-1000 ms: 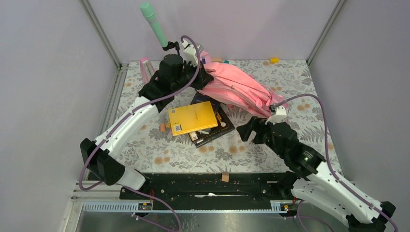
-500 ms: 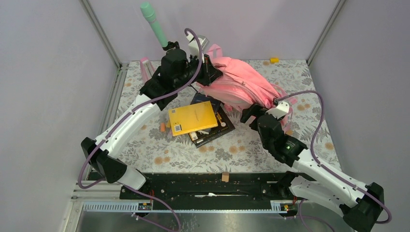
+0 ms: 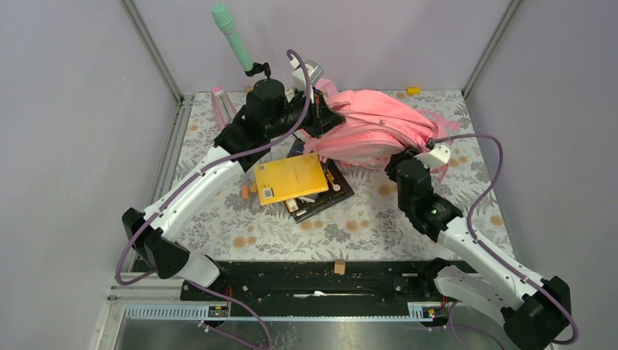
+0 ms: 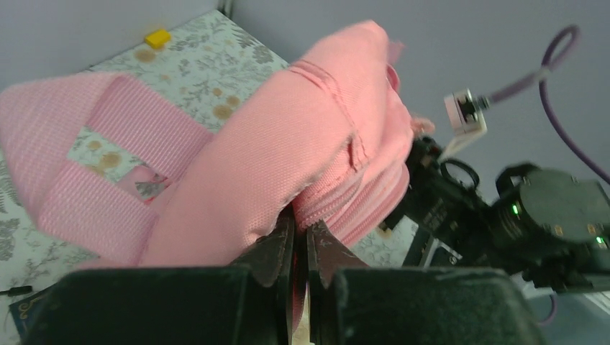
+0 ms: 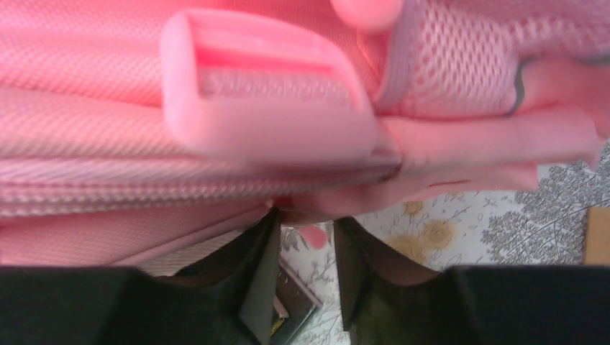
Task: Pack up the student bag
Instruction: Adjust the student bag at the center of the board.
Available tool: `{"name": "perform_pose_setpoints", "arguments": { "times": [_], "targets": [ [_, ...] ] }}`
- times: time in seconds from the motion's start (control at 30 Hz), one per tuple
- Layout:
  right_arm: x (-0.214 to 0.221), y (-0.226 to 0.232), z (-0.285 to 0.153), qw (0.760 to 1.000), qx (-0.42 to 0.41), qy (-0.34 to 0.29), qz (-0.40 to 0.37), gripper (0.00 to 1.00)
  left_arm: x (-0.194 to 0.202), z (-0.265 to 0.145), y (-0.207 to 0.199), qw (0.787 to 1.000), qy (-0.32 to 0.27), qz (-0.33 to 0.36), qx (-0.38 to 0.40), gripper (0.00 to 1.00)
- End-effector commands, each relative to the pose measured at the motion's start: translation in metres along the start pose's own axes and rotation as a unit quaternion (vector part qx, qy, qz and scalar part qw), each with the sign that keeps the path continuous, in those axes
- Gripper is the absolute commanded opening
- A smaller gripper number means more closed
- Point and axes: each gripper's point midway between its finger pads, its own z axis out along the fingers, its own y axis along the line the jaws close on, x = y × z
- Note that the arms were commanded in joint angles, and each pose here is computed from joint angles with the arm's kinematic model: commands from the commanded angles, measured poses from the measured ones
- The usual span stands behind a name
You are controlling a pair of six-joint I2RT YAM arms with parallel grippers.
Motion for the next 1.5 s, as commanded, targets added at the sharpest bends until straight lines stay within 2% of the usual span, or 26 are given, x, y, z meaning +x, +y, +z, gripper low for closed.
{"name": "perform_pose_setpoints", "arguments": {
  "times": [0.0,0.13,0.27,0.47,0.6,0.73,0.87,0.97,1.03,1.1,1.13,1.17,1.33,1.47],
  "targets": [
    [-0.049,0.001,0.015,0.998,0.013,-0.054,-0.003,0.31,-0.093,-0.055,-0.082,0.975,-0.163,0.077,0.132,0.00],
    [-0.074,0.006,0.018,0.997,0.000,-0.068,-0.042,0.11,-0.087,-0.056,-0.085,0.975,-0.156,0.072,0.141,0.00],
    [-0.104,0.020,0.019,0.994,-0.029,-0.081,-0.075,0.04,-0.085,-0.055,-0.097,0.973,-0.155,0.066,0.160,0.00],
    [-0.124,0.051,0.033,0.985,-0.082,-0.052,-0.143,0.02,-0.075,-0.051,-0.115,0.969,-0.168,-0.005,0.180,0.00],
    [-0.119,0.067,0.047,0.976,-0.095,-0.002,-0.198,0.01,-0.053,-0.046,-0.117,0.972,-0.169,-0.057,0.152,0.00],
    [-0.098,0.083,0.063,0.966,-0.120,0.054,-0.223,0.02,-0.030,-0.046,-0.091,0.970,-0.186,-0.120,0.103,0.00],
    [-0.069,0.100,0.067,0.952,-0.170,0.115,-0.227,0.05,-0.003,-0.052,-0.054,0.971,-0.189,-0.147,0.020,0.00],
    [-0.052,0.104,0.063,0.948,-0.191,0.146,-0.208,0.07,0.010,-0.061,-0.036,0.967,-0.195,-0.161,-0.014,0.00],
    [-0.041,0.106,0.056,0.945,-0.207,0.166,-0.194,0.11,0.022,-0.064,-0.025,0.968,-0.187,-0.163,-0.038,0.00],
    [-0.036,0.103,0.048,0.944,-0.210,0.177,-0.185,0.21,0.036,-0.068,-0.010,0.969,-0.176,-0.161,-0.068,0.00],
    [-0.034,0.100,0.043,0.943,-0.211,0.182,-0.183,0.35,0.042,-0.071,-0.002,0.968,-0.174,-0.163,-0.083,0.00],
    [-0.034,0.099,0.037,0.941,-0.216,0.187,-0.182,0.44,0.048,-0.073,0.008,0.966,-0.172,-0.166,-0.096,0.00],
    [-0.023,0.095,-0.003,0.928,-0.248,0.214,-0.179,0.73,0.076,-0.087,0.053,0.958,-0.164,-0.176,-0.156,0.00],
    [-0.007,0.100,-0.035,0.919,-0.267,0.212,-0.200,0.79,0.093,-0.088,0.070,0.956,-0.149,-0.183,-0.172,0.00]
  ]
}}
